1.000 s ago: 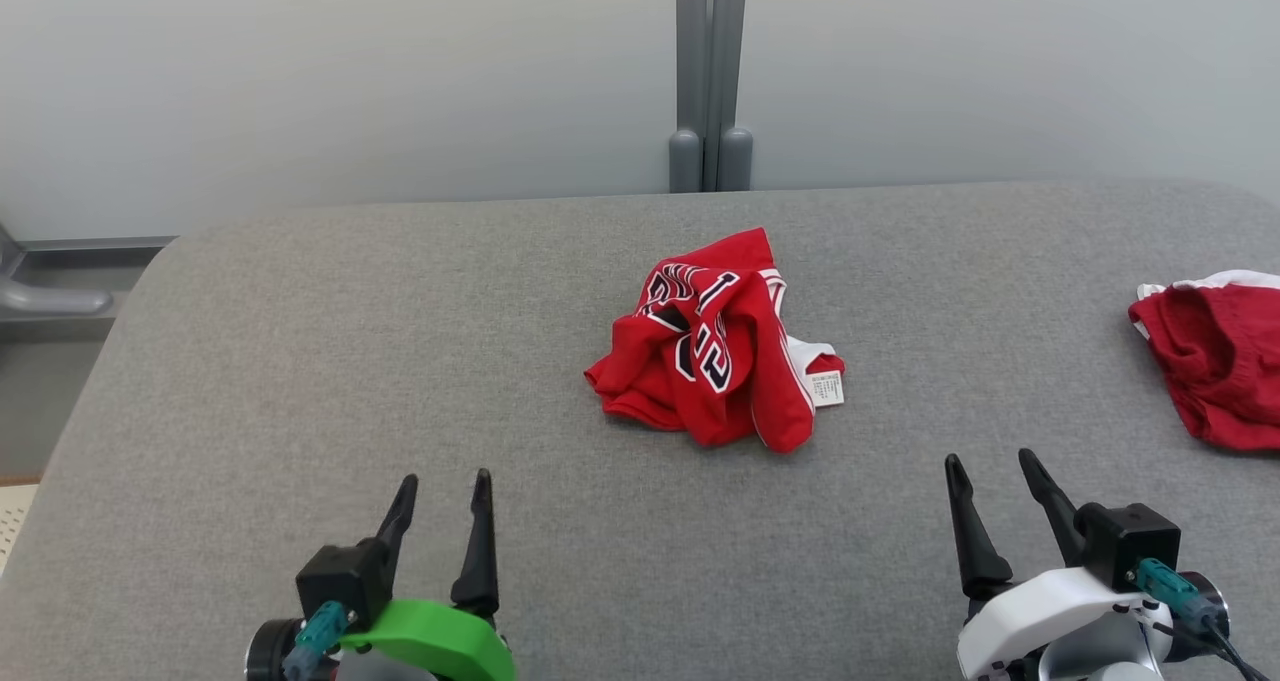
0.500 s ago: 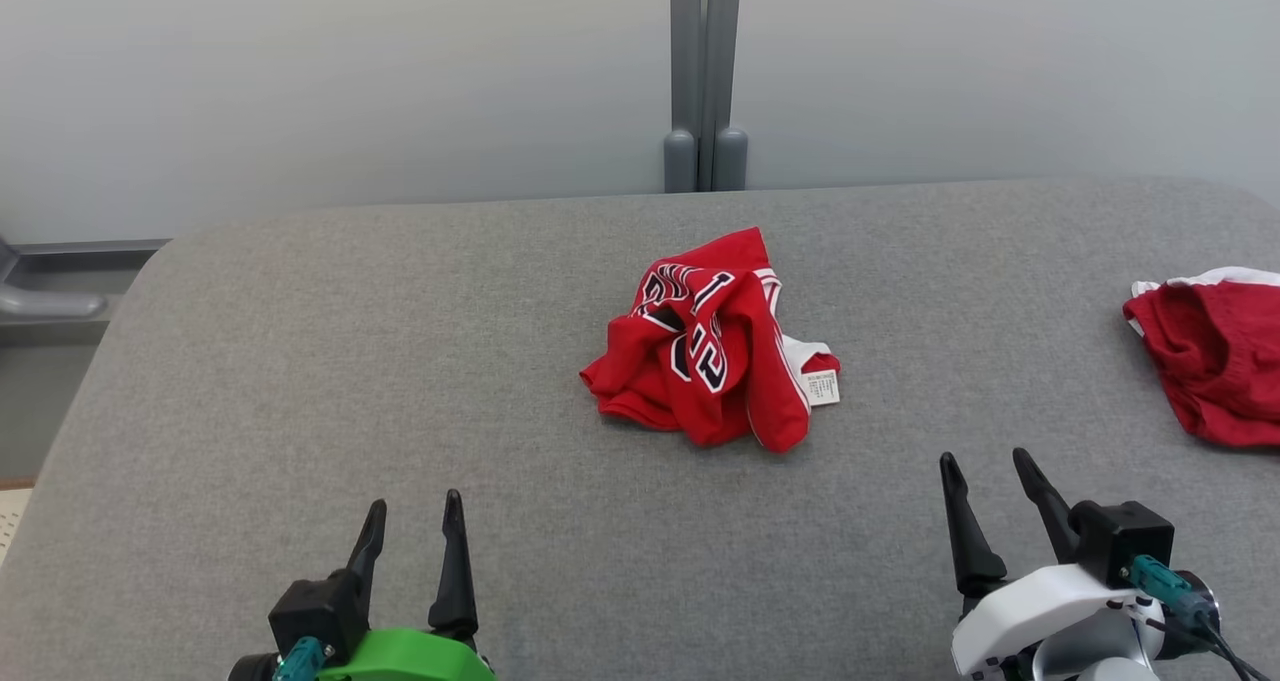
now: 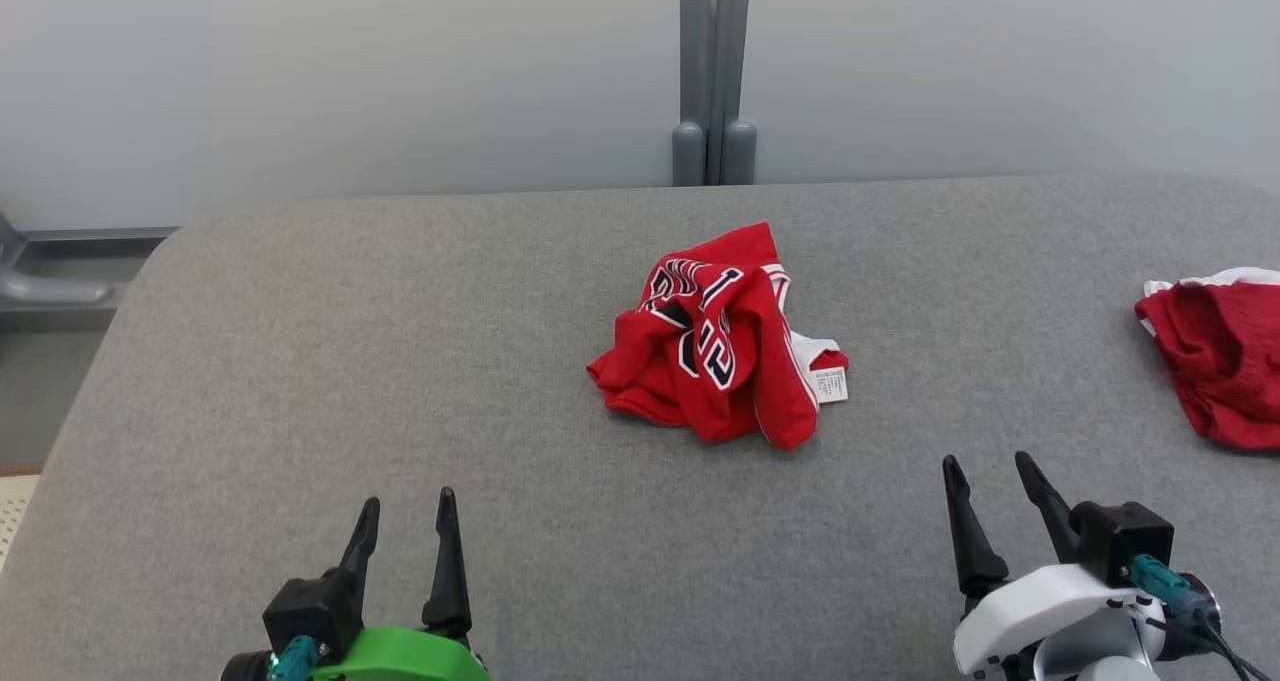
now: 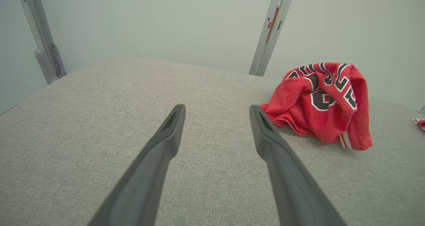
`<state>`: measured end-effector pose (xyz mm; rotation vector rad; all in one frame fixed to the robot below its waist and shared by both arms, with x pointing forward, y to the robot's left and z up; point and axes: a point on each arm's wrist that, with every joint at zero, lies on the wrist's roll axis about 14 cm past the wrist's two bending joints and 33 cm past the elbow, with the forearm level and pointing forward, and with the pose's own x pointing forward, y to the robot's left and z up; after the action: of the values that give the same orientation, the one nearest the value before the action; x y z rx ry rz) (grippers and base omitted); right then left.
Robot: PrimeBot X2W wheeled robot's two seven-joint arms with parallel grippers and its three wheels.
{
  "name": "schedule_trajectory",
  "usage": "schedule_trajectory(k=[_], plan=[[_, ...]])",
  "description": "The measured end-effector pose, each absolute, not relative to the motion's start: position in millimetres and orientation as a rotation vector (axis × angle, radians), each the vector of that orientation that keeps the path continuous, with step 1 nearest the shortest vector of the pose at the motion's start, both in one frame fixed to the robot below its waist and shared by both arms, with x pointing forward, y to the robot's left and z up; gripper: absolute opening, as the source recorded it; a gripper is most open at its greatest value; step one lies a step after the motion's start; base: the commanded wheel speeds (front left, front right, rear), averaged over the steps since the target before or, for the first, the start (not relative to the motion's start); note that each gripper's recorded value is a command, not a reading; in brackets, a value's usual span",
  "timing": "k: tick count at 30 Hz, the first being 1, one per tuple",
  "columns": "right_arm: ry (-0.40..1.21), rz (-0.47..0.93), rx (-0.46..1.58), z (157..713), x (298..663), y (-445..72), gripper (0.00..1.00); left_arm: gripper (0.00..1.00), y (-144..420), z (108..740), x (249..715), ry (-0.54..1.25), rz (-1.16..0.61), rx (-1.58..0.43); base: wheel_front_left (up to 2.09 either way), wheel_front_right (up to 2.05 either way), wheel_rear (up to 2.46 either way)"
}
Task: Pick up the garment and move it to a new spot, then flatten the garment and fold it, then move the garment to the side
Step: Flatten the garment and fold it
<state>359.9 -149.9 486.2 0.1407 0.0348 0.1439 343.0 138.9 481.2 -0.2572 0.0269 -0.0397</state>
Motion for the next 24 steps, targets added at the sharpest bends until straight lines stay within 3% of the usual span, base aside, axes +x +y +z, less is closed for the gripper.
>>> schedule_trajectory(k=[9, 24], plan=[[0.042, 0.18, 0.101, 498, 402, -137, 1.0, 1.0, 153, 473, 340, 0.045, 0.002, -0.235, 0.0, 0.0, 0.0], [0.344, 0.346, 0.118, 416, 442, -62, 1.0, 1.0, 194, 463, 331, 0.065, 0.146, -0.248, 0.0, 0.0, 0.0]])
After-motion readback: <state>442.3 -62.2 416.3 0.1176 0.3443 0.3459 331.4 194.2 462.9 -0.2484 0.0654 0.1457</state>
